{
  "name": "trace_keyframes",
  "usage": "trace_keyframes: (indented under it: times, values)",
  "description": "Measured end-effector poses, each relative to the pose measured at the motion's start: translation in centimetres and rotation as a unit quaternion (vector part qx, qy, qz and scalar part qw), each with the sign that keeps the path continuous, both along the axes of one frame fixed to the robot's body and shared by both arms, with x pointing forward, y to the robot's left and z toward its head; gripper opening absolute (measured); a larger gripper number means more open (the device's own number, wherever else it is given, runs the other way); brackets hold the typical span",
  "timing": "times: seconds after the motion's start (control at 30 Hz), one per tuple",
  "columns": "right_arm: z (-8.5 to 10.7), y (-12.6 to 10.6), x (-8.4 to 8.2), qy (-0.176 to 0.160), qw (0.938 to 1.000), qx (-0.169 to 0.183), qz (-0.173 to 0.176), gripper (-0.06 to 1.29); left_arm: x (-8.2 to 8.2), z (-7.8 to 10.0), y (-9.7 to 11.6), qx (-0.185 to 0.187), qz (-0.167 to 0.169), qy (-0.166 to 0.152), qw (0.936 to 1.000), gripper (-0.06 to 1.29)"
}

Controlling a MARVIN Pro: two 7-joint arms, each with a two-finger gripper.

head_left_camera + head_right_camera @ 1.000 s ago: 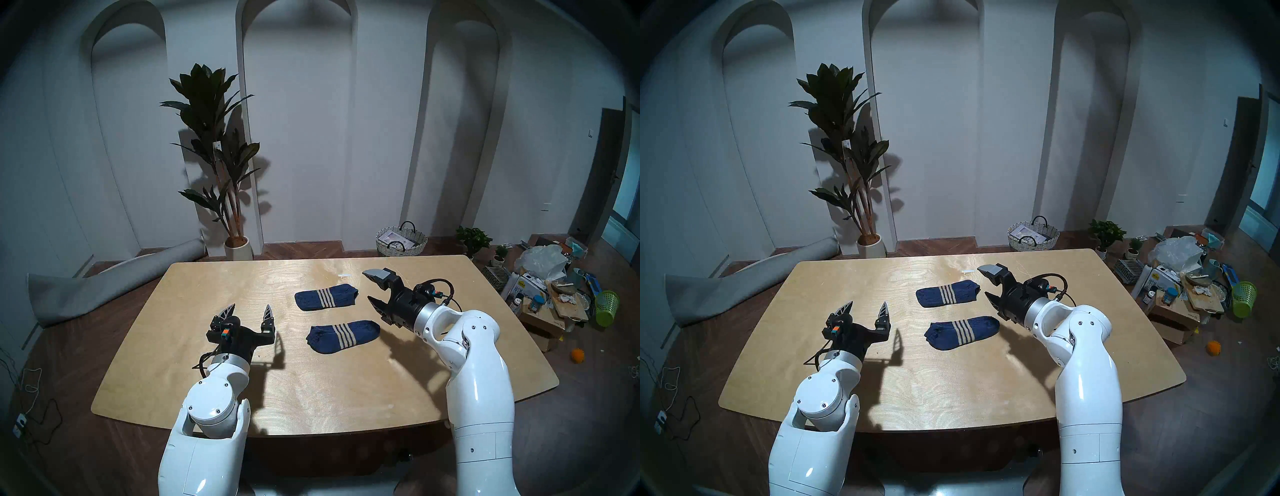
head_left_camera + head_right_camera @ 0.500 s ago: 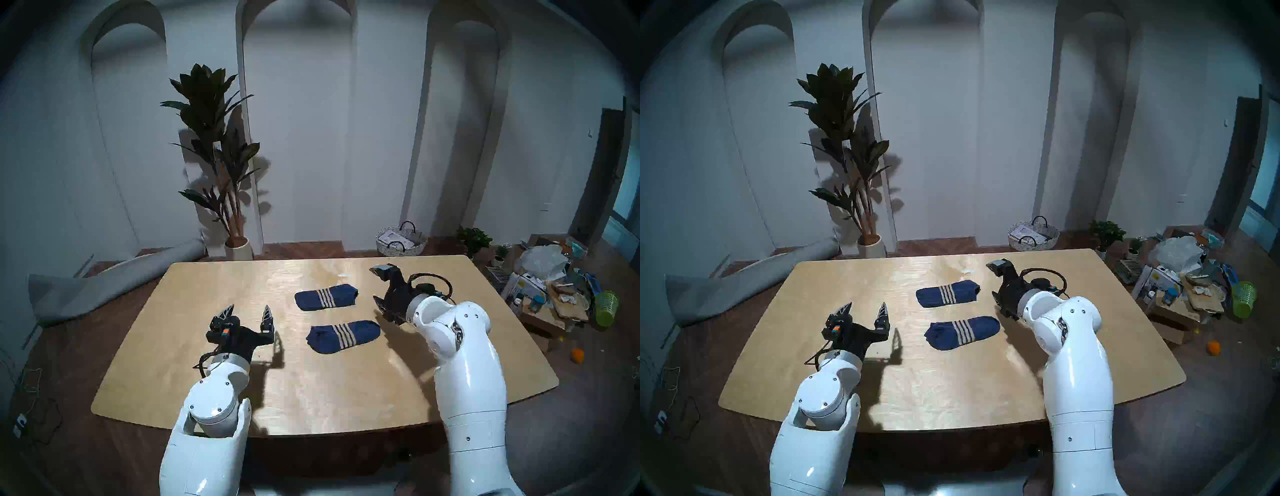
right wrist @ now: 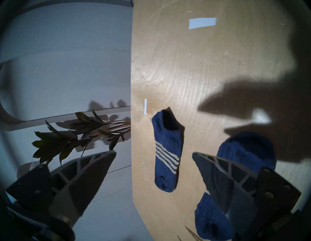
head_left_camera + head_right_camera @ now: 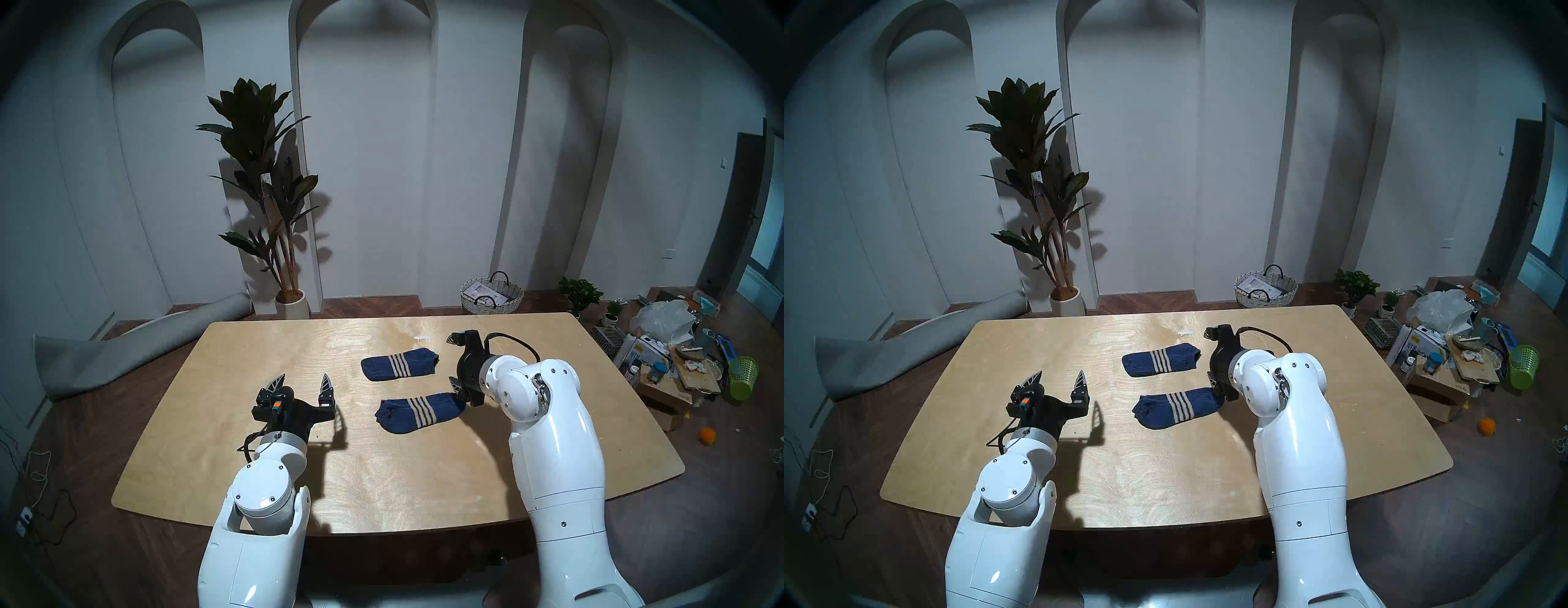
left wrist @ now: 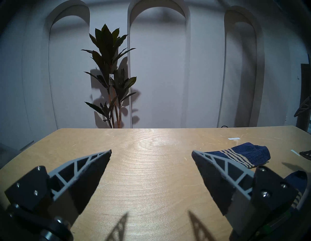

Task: Fold socks in half once and place them neatly on the table

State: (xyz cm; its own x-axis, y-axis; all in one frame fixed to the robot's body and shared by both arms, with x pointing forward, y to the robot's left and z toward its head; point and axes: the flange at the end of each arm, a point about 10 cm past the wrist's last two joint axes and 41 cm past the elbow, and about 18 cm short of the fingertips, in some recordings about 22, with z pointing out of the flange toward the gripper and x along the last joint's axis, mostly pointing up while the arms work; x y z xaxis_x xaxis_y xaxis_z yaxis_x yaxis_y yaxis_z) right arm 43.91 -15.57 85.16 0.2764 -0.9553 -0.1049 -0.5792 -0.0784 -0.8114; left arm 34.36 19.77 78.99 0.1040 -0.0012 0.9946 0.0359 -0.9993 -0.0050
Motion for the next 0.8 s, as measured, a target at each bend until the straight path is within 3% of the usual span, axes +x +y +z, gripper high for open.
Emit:
trace_keyframes:
  times: [0.1,0.27,0.6,0.8]
  values:
    - [0.0,0.6,0.3,0.029,0.9994,0.004,-0.017,1.23,0.0,0.0,0.0,0.000,0.003,0.003,1.0000,1.24]
    - [0.0,1.1,1.0,0.049,0.9976,-0.006,-0.049,1.23,0.0,0.2,0.0,0.000,0.007,0.004,1.0000,1.24]
    - [0.1,2.1,2.6,0.046,0.9911,-0.021,-0.123,1.23,0.0,0.5,0.1,-0.002,0.018,0.003,0.9998,1.24]
    - [0.0,2.9,3.1,0.040,0.9900,-0.026,-0.133,1.23,-0.1,0.5,0.2,-0.003,0.024,0.004,0.9997,1.24]
